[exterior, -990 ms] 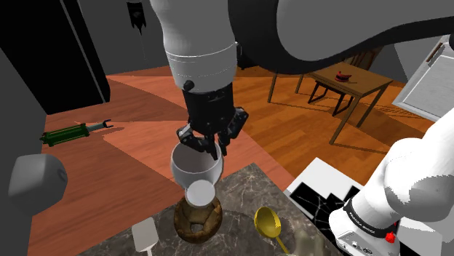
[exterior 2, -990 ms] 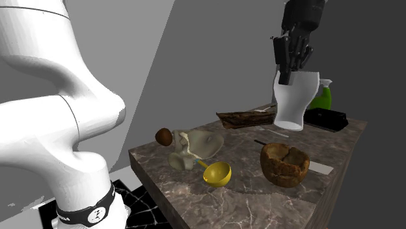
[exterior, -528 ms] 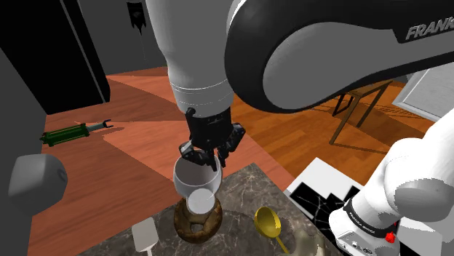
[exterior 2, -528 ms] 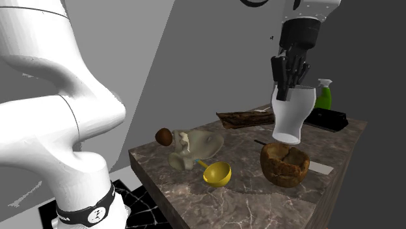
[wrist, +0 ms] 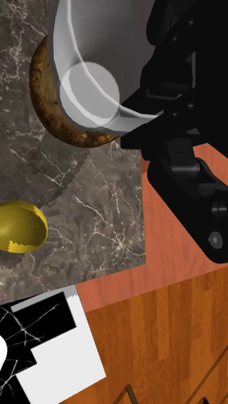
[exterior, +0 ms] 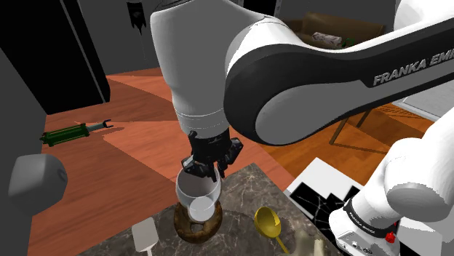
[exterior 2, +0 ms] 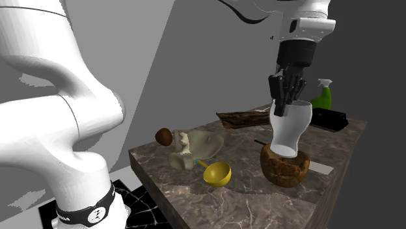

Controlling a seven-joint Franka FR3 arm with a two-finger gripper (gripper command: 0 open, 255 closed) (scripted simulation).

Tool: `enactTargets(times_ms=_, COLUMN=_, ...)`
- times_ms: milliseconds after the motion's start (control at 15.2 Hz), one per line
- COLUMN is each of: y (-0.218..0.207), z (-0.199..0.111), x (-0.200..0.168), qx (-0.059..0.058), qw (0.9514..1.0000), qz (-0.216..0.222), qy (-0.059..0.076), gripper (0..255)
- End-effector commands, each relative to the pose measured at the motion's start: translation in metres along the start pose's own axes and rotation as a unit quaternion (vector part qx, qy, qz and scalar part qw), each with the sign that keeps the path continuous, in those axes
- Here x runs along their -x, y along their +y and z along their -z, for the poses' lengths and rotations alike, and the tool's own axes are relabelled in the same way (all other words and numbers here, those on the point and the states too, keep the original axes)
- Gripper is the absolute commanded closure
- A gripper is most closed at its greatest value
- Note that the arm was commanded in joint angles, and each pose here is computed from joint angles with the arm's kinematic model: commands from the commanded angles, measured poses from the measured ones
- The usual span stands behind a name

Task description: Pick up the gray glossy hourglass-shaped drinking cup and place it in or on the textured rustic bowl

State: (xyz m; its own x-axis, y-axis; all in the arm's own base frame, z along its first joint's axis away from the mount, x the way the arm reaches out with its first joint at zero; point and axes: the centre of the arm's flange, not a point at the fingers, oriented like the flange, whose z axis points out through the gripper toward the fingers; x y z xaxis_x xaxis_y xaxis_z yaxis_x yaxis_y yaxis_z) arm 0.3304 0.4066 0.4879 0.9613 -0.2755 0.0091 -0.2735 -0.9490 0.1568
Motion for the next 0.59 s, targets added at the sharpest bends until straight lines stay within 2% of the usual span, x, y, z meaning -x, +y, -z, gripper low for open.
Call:
enactTargets(times_ms=0, y=-0.0010, z=-0.0035, x=-0.0005, qx=0.000, qw=1.0000, qz=0.000, qy=0.000, gripper=255)
enactTargets(times_ms=396, y=-0.0010, z=-0.0035, x=-0.0005, qx=0.000, qw=1.0000, qz=0.000, qy=0.000, gripper=255)
enactTargets(times_ms=462, y=-0.0010, z=-0.0035, x=-0.0005, qx=0.000, qw=1.0000, qz=0.000, qy=0.000, gripper=0)
enactTargets(times_ms=528, y=-0.0010, z=-0.0035, x=-0.0006, qx=0.000, qw=1.0000, qz=0.000, qy=0.000, gripper=0)
